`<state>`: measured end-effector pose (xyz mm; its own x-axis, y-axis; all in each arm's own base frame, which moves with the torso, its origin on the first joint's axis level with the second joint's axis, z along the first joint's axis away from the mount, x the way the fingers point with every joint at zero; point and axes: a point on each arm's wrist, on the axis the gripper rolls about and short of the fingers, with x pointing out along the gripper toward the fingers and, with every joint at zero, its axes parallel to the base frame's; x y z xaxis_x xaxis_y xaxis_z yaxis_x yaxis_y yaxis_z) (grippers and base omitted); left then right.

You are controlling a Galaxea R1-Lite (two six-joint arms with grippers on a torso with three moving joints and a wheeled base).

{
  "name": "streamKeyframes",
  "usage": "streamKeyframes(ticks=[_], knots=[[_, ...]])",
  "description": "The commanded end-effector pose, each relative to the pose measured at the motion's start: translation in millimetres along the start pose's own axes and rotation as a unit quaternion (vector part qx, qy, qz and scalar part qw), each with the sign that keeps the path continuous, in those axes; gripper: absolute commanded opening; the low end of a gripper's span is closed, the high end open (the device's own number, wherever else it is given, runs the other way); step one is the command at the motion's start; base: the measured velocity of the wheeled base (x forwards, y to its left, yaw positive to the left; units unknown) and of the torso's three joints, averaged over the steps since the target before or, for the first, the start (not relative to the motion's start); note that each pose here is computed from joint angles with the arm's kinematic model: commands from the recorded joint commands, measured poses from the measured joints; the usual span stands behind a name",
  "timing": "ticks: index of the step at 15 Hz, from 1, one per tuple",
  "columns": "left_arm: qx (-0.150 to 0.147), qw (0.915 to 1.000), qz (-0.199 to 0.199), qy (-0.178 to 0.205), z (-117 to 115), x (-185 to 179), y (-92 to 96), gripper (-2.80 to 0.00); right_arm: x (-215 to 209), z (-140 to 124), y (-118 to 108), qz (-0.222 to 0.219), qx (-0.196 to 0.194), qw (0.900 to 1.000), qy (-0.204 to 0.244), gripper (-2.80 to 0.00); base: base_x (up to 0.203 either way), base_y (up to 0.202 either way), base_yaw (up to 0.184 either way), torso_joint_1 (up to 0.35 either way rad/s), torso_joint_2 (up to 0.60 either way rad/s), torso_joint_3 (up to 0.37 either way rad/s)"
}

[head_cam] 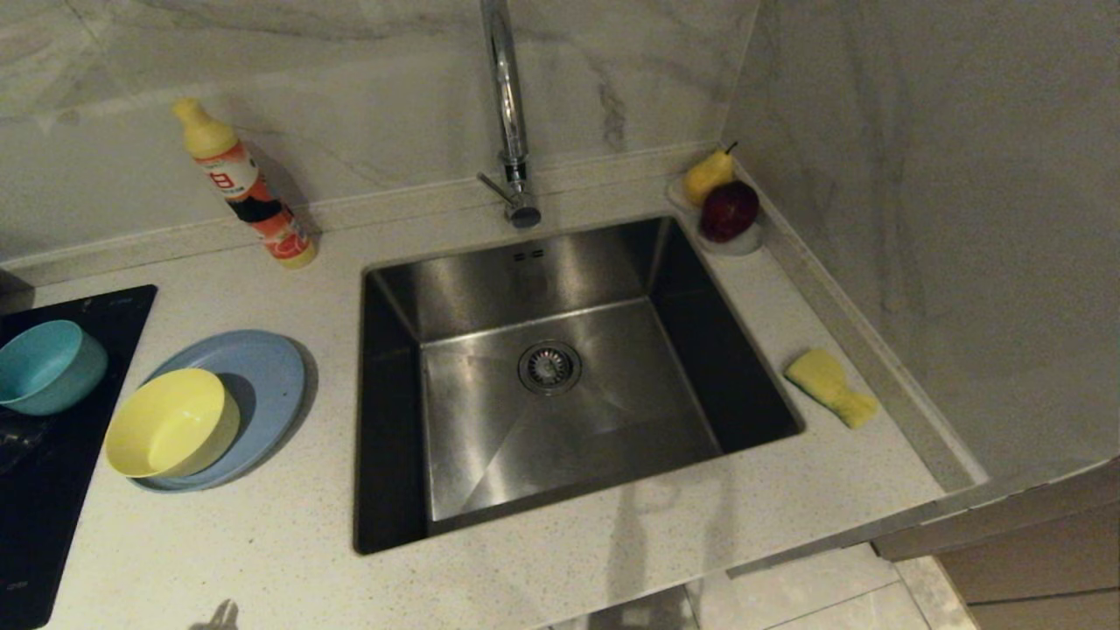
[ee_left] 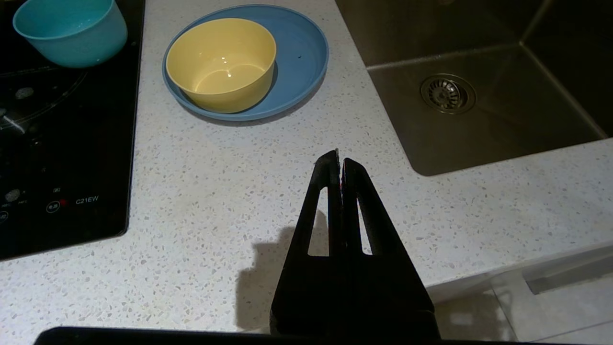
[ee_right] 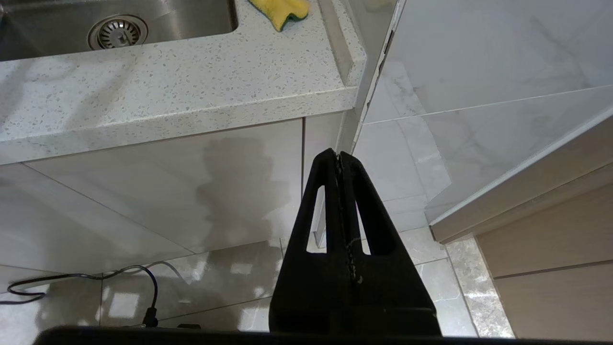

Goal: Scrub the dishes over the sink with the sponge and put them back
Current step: Grab the dish soap

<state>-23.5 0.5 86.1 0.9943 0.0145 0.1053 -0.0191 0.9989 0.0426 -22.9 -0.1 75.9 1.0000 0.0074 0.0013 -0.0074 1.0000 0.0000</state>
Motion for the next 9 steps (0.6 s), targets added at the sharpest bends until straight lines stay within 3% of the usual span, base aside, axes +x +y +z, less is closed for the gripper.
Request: streamKeyframes(ticks=[1,5,7,9], knots=[[0.001,0.9998,-0.001,0.02,-11.2,2.2,-0.5,-2.8,-0.1,-0.2,0.0,0.0,0.0,1.0,0.0,-2.8,0.0,0.0,0.0,0.0,0.0,0.0],[-0.007,0.9999,0.003,0.014,-7.3,1.5,-0.2,-2.8,-0.1,0.0,0.0,0.0,0.0,1.0,-0.001,-2.8,0.0,0.0,0.0,0.0,0.0,0.0],[-0.007,0.9995,0.006,-0.031,24.7,-5.0,1.4,-2.8,-0.1,0.0,0.0,0.0,-0.001,1.0,-0.001,-2.8,0.0,0.0,0.0,0.0,0.0,0.0],[-0.007,0.9982,0.007,-0.059,71.6,-9.0,3.6,-2.8,-0.1,0.0,0.0,0.001,0.0,1.0,-0.001,-2.8,0.0,0.0,0.0,0.0,0.0,0.0]])
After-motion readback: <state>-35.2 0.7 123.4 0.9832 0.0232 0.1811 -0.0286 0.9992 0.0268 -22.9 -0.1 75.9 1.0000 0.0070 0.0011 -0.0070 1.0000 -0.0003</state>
